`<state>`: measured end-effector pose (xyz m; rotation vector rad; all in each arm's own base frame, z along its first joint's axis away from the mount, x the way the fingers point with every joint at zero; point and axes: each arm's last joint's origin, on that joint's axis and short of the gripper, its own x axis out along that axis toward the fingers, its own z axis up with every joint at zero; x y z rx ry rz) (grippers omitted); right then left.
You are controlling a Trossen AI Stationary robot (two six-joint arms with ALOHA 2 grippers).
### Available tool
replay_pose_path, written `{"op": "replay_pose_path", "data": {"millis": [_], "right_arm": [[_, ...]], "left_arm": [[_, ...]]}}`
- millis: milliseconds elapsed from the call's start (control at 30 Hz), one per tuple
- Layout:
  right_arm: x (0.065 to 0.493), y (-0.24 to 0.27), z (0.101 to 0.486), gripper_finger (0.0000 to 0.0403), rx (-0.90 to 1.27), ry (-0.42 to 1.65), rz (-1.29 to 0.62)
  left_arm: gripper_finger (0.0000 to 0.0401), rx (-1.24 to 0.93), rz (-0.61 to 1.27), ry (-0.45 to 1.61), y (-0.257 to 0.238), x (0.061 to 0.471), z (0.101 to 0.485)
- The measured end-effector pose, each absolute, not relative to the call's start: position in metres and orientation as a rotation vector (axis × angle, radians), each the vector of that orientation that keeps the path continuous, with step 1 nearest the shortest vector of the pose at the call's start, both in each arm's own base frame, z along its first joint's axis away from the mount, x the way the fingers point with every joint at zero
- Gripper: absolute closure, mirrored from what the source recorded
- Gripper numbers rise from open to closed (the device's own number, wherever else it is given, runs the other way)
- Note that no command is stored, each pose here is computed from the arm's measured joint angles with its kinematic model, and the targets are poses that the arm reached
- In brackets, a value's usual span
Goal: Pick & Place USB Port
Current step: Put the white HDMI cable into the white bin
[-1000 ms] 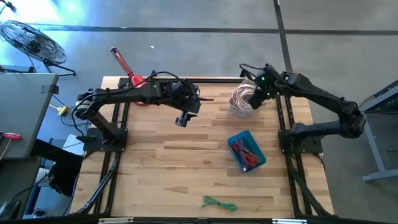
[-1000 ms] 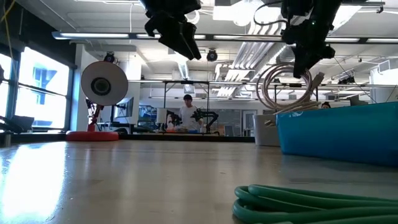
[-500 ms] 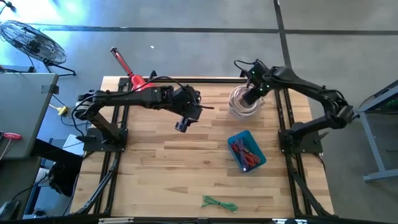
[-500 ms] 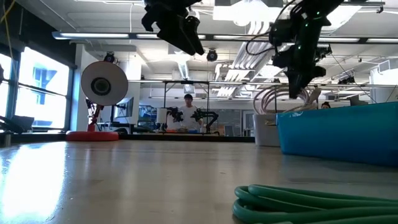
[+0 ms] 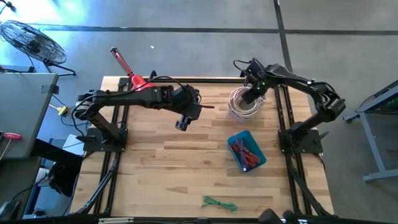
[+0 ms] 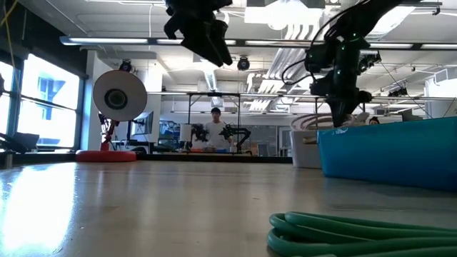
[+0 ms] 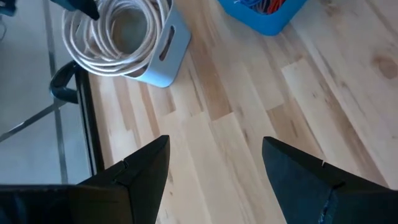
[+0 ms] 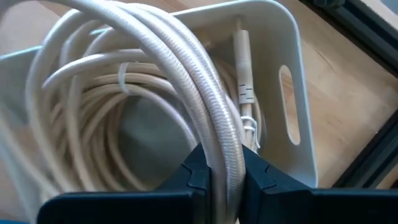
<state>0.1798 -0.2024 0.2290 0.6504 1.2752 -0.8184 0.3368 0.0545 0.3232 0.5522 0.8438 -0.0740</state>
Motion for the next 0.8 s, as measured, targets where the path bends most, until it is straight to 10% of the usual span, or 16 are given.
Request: {"op": "replay_pose_path", "data": {"millis": [367, 800], "right_arm": [[0.188, -0.214, 0.205, 0.0376, 0.624, 1.354, -0.783], [0.186, -0.209, 0.215, 0.0205, 0.574, 1.324, -0.82]], "left_arm": [[0.0153, 0.558, -0.06, 0.856, 0.055, 0.336, 0.323], [0.0153, 0.573, -0.064, 0.858, 0.055, 0.336, 0.323]]}}
